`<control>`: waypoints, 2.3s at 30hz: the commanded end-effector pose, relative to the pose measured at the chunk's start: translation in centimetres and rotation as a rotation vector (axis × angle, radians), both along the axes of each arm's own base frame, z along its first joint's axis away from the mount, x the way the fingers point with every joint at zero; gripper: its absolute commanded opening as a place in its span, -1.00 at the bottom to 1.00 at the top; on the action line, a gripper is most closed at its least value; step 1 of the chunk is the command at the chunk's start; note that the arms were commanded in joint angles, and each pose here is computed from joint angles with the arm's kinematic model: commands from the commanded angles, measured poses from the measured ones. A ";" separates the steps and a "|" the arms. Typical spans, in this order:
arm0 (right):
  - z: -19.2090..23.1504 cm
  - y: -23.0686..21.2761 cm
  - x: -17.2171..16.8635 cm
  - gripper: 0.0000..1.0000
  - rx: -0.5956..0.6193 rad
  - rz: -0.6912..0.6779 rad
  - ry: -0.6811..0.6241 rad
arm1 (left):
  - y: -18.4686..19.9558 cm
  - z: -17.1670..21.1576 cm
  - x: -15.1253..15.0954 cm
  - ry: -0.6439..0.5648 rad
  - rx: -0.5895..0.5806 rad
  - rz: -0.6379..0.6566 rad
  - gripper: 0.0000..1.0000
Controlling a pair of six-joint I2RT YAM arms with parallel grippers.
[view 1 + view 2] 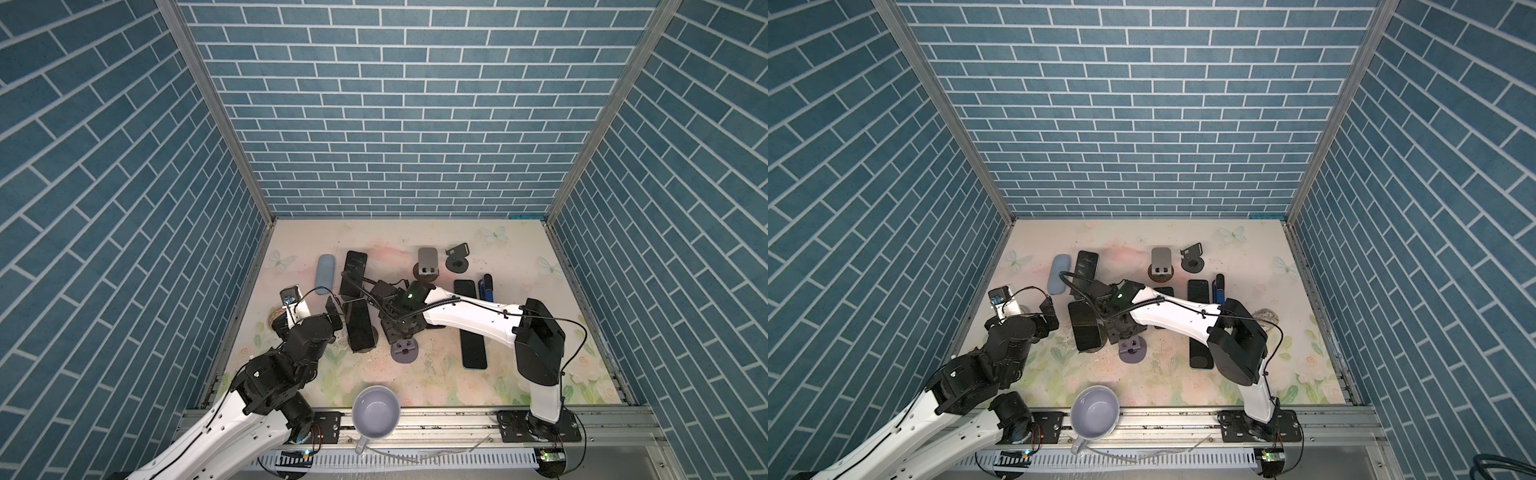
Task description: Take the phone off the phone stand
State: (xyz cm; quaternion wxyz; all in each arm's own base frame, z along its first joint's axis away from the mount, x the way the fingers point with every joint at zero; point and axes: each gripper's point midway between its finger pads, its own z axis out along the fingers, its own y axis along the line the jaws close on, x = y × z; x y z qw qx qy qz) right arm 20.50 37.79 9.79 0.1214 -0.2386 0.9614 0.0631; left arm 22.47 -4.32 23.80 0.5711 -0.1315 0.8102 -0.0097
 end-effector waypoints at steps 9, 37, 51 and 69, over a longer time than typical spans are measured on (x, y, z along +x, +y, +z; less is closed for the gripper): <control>3.1 0.0 5.7 0.01 0.119 -0.005 -0.065 | 0.3 -0.4 0.3 0.005 0.028 0.030 0.99; 4.2 2.0 22.6 0.01 0.244 0.004 -0.154 | -2.5 -0.7 4.8 0.037 0.118 0.017 0.99; 1.3 2.1 23.4 0.03 0.241 -0.008 -0.101 | -3.4 -2.4 6.4 0.093 0.102 -0.005 0.99; 2.1 2.4 23.8 0.47 0.253 0.012 -0.135 | -4.4 -1.5 7.4 0.145 0.102 -0.037 0.99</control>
